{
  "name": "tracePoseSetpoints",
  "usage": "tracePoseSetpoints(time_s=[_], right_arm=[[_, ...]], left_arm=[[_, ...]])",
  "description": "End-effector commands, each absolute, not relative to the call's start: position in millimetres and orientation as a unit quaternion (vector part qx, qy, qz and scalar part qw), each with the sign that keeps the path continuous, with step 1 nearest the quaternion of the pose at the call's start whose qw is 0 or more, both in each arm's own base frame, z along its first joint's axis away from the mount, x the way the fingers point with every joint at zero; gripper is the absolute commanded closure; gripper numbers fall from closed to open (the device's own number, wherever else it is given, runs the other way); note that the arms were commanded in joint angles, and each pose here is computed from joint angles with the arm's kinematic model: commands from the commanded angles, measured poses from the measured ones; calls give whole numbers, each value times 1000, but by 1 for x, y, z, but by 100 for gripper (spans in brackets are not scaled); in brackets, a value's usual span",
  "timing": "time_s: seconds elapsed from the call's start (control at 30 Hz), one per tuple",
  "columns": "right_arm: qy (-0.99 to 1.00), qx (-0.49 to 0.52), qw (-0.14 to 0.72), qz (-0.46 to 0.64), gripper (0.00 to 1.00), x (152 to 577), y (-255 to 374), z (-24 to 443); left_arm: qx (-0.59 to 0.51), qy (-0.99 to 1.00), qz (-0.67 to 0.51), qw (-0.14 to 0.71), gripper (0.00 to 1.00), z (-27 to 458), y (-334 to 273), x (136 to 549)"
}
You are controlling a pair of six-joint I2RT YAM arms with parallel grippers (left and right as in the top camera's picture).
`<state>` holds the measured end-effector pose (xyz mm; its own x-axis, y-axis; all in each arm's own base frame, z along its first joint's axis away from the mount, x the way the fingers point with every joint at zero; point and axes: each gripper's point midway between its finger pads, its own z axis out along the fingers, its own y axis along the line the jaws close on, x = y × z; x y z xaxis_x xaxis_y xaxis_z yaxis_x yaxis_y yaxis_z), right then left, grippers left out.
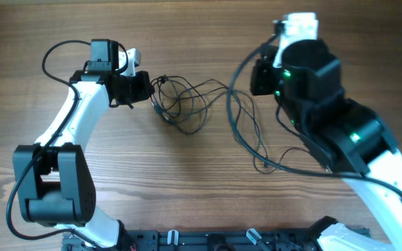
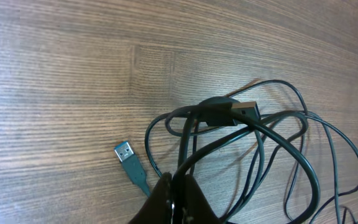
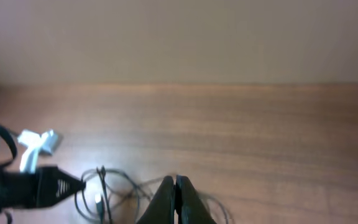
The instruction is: Untangle cables
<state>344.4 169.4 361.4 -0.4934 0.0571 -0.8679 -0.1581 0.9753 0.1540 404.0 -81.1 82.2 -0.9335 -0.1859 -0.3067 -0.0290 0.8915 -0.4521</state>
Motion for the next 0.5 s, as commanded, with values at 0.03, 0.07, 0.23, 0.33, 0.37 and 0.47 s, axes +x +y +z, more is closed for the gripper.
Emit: tracePoseSetpoints(time_s=[0.03, 0.07, 0.23, 0.33, 0.37, 0.47], right_arm=[[874, -53, 470, 110, 96, 352, 184, 339], [875, -53, 468, 108, 96, 353, 184, 337], [877, -61, 466, 102, 83, 355, 185, 334], [878, -61, 465, 102, 65, 357, 187, 332], [878, -61, 463, 102, 62, 358, 187, 331], [883, -63, 454, 96, 57, 362, 190, 322]], left_arm=[[-66, 958, -219, 175, 44, 85, -76, 405], [-66, 958, -218, 173, 34, 85, -76, 404], [-129, 957, -184, 185, 0, 85, -60, 414], [-169, 947, -197, 189, 5, 93, -62, 421], [-172, 945, -203, 189, 14, 96, -67, 422], [-139, 949, -215, 182, 33, 98, -94, 418]])
